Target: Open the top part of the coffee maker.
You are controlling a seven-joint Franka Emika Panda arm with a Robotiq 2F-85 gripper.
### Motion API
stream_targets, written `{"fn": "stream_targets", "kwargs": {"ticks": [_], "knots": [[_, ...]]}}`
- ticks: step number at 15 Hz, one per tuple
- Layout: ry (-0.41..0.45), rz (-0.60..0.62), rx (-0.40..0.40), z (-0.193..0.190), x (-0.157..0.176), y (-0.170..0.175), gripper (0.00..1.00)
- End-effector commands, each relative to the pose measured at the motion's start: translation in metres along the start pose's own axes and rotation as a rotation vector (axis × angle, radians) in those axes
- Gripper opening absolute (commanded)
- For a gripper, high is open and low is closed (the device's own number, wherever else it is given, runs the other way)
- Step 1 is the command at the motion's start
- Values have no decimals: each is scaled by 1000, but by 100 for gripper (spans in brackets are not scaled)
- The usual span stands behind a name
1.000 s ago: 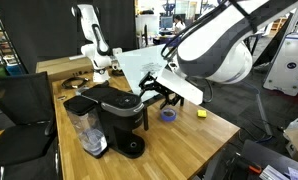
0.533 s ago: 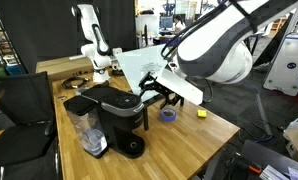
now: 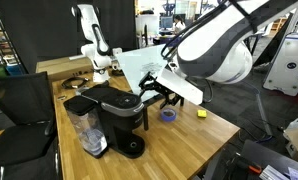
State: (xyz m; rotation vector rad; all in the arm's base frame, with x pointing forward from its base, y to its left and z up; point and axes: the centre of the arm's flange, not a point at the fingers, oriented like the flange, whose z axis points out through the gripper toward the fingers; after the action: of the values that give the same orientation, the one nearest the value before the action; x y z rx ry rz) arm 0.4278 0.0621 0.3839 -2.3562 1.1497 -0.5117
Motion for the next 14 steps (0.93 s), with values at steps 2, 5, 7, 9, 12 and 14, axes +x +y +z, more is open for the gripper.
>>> {"fn": "stream_targets", "kwargs": {"ticks": [2,5,7,9,12,14], "knots": [[0,0,0,0,0,0,100],[25,30,-12,2,-4,6,100],[22,62,-34,4,-6,14,100],[25,100,-49,6,-8,23,100],[31,127,-28,8,-12,30,100],[40,133,-6,9,-15,28,100]]}}
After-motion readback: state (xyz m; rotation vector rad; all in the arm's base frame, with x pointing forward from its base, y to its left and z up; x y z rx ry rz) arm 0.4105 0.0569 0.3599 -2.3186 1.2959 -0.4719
